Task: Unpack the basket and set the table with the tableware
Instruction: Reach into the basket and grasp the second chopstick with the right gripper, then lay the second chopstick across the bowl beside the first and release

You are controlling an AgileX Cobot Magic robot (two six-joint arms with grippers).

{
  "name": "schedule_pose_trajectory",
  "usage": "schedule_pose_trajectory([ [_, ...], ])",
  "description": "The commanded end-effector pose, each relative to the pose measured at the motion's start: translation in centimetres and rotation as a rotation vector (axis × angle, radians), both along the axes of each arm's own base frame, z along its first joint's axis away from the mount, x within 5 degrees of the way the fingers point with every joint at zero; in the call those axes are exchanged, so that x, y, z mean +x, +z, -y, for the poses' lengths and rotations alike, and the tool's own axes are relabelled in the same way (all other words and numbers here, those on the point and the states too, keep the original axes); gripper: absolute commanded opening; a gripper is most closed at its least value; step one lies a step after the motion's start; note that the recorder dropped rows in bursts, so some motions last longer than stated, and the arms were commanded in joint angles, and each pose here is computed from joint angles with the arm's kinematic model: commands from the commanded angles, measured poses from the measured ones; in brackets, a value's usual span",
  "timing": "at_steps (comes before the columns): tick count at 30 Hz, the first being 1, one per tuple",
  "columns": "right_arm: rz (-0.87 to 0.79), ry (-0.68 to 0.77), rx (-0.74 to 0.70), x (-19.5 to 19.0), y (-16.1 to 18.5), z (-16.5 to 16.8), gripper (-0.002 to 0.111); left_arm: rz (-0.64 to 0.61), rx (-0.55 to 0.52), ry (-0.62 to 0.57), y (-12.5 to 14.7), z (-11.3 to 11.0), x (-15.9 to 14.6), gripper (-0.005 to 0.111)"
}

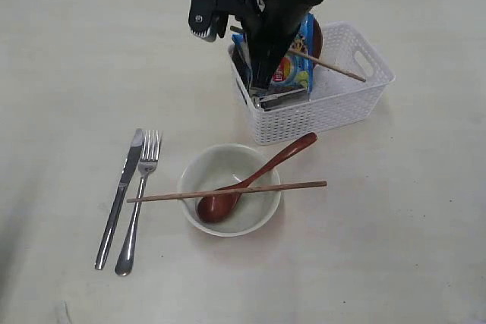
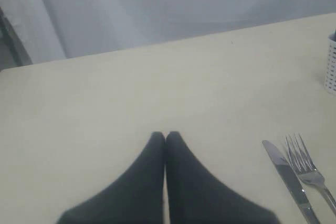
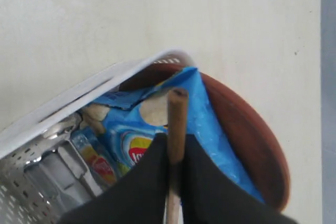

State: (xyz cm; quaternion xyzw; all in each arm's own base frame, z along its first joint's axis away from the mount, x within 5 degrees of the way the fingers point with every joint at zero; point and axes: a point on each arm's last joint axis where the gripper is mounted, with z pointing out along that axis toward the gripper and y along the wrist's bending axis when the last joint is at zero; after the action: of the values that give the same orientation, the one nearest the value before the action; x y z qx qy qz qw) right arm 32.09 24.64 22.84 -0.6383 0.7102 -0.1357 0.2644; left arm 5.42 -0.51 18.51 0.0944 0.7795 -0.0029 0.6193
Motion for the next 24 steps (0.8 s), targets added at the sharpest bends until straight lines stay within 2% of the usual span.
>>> schedule_pose_trajectory([
  [1, 0.027, -0.016, 0.023, -0.8, 2.5, 0.7, 0.000, 0.002, -0.002, 0.000, -0.1, 0.0, 0.0, 0.000],
  [8, 0.031, -0.041, 0.058, -4.0, 6.5, 0.9, 0.000, 0.002, -0.002, 0.000, -0.1, 0.0, 0.0, 0.000],
  [11, -0.020, -0.055, 0.086, -5.6, 7.9, 0.8, 0.000, 0.002, -0.002, 0.000, -0.1, 0.0, 0.0, 0.000],
  [15, -0.221, -0.105, 0.176, -7.4, 9.3, 0.0, 0.000, 0.002, -0.002, 0.000, -0.1, 0.0, 0.0, 0.000],
  [18, -0.367, -0.079, 0.211, -8.2, 9.3, -0.9, 0.000, 0.002, -0.002, 0.000, -0.1, 0.0, 0.0, 0.000],
  [24, -0.558, -0.051, 0.196, -8.6, 6.9, -2.8, 0.000, 0.002, -0.002, 0.000, -0.1, 0.0, 0.0, 0.000],
])
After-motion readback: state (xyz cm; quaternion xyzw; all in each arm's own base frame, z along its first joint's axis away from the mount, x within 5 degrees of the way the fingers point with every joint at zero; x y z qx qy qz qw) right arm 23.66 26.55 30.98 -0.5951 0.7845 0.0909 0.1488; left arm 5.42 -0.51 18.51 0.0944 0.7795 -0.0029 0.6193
